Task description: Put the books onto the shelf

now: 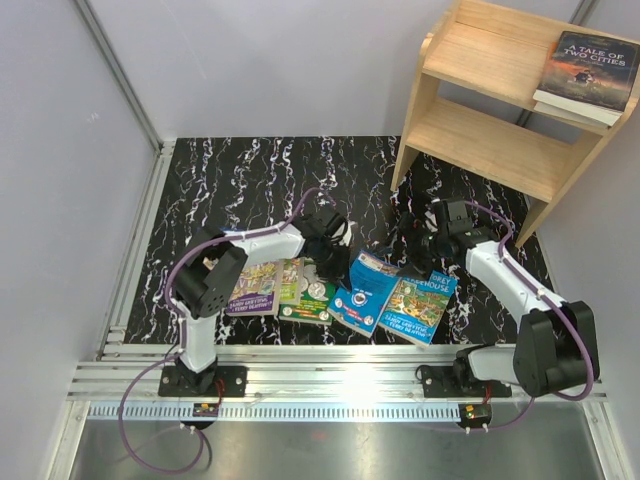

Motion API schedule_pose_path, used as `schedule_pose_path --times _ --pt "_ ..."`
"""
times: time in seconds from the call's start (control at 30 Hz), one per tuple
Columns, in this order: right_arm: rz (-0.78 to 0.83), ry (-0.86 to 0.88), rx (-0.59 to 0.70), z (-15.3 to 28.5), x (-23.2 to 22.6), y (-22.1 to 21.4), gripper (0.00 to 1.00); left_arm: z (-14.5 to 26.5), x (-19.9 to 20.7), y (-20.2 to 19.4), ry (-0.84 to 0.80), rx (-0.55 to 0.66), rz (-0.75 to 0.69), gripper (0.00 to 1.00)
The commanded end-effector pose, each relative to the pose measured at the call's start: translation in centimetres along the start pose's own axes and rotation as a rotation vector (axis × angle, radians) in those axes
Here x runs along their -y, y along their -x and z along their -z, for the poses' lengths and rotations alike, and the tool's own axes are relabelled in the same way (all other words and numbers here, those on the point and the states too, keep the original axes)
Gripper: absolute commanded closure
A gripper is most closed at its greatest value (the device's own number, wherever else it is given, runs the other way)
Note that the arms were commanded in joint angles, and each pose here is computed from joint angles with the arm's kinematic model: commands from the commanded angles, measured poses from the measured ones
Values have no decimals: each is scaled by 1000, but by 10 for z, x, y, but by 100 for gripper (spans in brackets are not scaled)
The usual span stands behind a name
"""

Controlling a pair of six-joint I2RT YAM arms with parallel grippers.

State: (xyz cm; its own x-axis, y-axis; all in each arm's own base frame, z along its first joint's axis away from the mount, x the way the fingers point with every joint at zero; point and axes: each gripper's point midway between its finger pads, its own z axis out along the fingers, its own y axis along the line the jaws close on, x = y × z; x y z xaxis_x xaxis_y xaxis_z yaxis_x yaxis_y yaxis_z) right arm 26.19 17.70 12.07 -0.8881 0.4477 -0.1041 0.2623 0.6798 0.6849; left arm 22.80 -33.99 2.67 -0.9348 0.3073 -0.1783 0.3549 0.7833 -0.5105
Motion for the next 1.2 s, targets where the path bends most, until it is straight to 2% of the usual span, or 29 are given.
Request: schedule_pose_path --times 0.0,0.07,0.17,0.33,0.5,0.67,0.73,0.8,0.83,0.87,0.93,1.03,1.17 --pt "56 20 34 13 -9 0 0 -4 -82 -70 279 -191 23 100" --pt "60 49 48 21 -18 0 0 12 -61 -61 182 -153 51 100" --pt "72 118 72 34 -39 4 0 65 -22 -26 13 1 62 100" --pt "62 205 88 46 -63 6 0 130 26 13 -134 136 40 100" --pt "67 356 85 59 -93 4 0 173 60 40 -294 206 54 100" --pt "52 499 120 75 -118 6 0 218 110 62 -554 254 46 100" --pt "53 516 121 78 -122 6 0 233 126 63 -637 244 75 100" --pt "66 523 126 83 -128 7 0 251 142 71 -720 286 37 100" --pt "74 522 128 86 -130 8 0 257 147 68 -769 252 95 100" --pt "78 500 121 85 -127 6 0 275 159 74 -833 314 29 100" --pt "118 498 142 94 -134 9 0 295 168 79 -924 348 28 100" --pt "135 482 160 107 -140 9 0 311 168 84 -970 376 54 100" --pt "160 461 191 123 -142 5 0 332 169 89 -1022 440 15 100"
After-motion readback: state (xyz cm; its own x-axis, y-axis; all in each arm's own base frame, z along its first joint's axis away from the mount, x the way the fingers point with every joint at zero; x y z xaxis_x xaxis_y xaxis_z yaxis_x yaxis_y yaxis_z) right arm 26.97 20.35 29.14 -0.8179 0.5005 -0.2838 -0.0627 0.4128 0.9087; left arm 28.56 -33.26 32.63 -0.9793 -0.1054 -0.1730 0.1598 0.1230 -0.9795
